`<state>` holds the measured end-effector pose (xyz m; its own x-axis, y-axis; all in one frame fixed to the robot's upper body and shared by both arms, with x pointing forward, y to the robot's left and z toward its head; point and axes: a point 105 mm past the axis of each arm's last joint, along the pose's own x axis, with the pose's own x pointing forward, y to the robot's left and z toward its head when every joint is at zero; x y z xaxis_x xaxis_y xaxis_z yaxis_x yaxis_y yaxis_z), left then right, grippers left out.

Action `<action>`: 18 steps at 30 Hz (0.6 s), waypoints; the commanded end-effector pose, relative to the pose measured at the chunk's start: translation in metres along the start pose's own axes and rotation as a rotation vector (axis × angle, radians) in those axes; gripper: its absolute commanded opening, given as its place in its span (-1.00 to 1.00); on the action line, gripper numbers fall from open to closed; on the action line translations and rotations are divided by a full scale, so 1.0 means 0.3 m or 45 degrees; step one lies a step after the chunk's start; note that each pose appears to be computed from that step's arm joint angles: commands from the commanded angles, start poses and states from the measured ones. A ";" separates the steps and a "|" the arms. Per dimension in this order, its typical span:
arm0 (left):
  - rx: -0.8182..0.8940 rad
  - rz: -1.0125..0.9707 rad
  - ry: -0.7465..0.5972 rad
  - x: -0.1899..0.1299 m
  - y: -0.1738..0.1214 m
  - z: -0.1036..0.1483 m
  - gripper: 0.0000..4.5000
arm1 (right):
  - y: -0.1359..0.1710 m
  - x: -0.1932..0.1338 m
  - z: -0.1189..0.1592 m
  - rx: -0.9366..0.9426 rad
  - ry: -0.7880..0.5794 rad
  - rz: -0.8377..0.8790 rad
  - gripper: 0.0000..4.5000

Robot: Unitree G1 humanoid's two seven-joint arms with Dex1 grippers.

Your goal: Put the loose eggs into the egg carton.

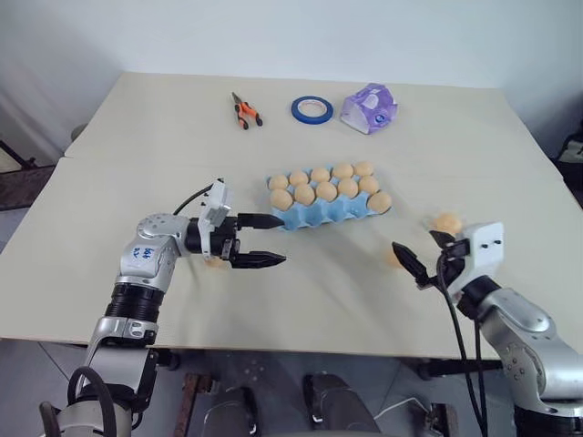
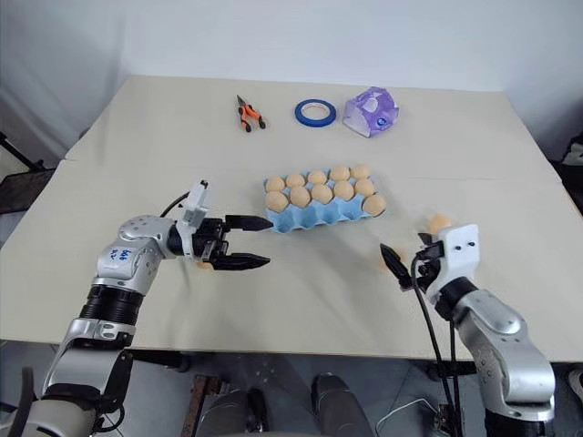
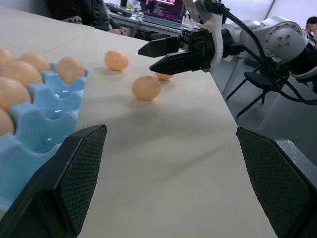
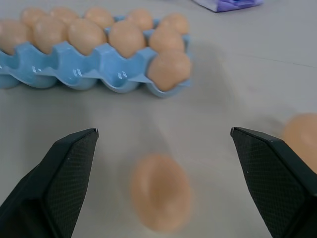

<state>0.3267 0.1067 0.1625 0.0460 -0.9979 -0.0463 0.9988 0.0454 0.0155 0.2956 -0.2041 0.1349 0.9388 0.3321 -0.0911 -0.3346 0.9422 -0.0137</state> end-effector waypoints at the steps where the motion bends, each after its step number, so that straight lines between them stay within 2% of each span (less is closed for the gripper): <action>1: 0.042 0.004 -0.046 -0.002 -0.008 0.033 0.99 | -0.001 0.017 -0.006 -0.020 0.011 -0.014 1.00; 17: 0.045 0.062 -0.056 -0.021 -0.010 0.033 0.99 | -0.010 0.036 -0.075 -0.052 0.133 -0.016 1.00; 18: 0.045 0.062 -0.056 -0.021 -0.010 0.033 1.00 | -0.011 0.036 -0.080 -0.054 0.146 -0.017 0.92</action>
<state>0.3254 0.1115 0.1600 0.0972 -0.9950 -0.0238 0.9953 0.0971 0.0067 0.3054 -0.2012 0.1037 0.9235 0.3169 -0.2162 -0.3312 0.9430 -0.0326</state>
